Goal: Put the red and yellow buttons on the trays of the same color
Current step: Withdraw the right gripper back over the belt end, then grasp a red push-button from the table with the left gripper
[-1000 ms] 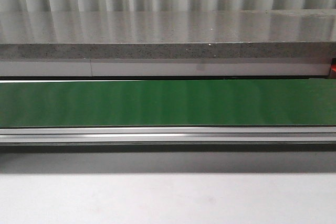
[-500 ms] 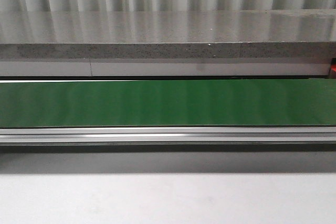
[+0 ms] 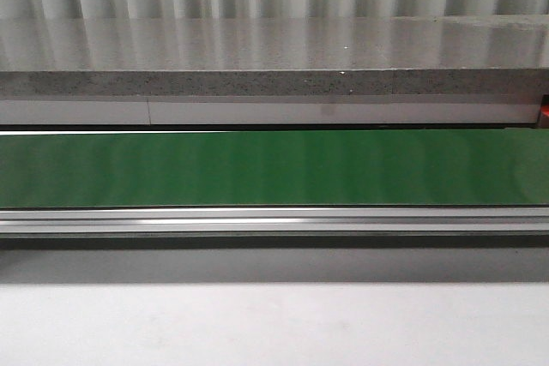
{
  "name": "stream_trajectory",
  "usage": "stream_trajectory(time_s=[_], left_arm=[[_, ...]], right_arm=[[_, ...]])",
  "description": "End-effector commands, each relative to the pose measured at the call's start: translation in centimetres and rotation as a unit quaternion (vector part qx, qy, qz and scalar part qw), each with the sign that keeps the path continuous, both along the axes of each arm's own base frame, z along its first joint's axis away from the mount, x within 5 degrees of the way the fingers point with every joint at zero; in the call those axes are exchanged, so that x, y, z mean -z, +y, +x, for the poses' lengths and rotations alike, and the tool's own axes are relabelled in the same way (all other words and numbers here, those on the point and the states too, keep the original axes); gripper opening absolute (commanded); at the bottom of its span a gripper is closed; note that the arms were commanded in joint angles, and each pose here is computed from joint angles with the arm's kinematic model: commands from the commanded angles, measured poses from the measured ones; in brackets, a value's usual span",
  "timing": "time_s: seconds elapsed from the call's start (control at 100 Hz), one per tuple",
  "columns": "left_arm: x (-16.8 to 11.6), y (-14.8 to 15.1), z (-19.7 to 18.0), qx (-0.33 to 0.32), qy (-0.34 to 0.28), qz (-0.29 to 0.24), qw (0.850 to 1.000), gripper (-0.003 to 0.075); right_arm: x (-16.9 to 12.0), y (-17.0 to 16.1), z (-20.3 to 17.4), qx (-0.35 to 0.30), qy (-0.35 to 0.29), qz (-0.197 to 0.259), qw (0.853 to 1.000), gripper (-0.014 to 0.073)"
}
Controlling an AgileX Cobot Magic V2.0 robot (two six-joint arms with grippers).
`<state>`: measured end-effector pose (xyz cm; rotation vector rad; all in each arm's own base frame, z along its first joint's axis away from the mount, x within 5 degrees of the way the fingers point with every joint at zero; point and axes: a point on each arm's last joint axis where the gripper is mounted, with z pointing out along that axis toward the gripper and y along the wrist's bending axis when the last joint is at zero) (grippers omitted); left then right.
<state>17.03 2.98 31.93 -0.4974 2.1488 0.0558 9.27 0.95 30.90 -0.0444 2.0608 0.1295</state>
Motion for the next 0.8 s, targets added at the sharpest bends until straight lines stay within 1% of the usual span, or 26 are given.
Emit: stream_trajectory(time_s=[0.0, 0.11, 0.19, 0.47, 0.66, 0.79], left_arm=[[-0.9, 1.1, 2.4, -0.02, -0.016, -0.002, 1.0, 0.0545], [-0.3, 2.3, 4.5, -0.047, 0.008, -0.019, 0.999, 0.0545], [0.8, 3.3, 6.1, -0.06, 0.036, -0.024, 0.997, 0.0545], [4.1, 4.6, 10.5, -0.066, 0.101, -0.036, 0.992, 0.0545], [5.9, 5.1, 13.0, -0.065, 0.127, -0.04, 0.989, 0.0545], [6.9, 5.4, 14.4, -0.062, 0.129, -0.042, 0.989, 0.0545]], right_arm=[[-1.3, -0.1, 0.2, 0.004, -0.043, -0.003, 0.999, -0.0067], [-1.3, -0.1, 0.2, 0.004, -0.043, -0.003, 0.999, -0.0067], [-1.3, -0.1, 0.2, 0.004, -0.043, -0.003, 0.999, -0.0067], [-1.3, -0.1, 0.2, 0.004, -0.043, -0.003, 0.999, -0.0067], [-1.3, -0.1, 0.2, 0.004, -0.043, -0.003, 0.999, -0.0067], [-1.3, -0.1, 0.2, 0.004, -0.043, -0.003, 0.999, -0.0067]])
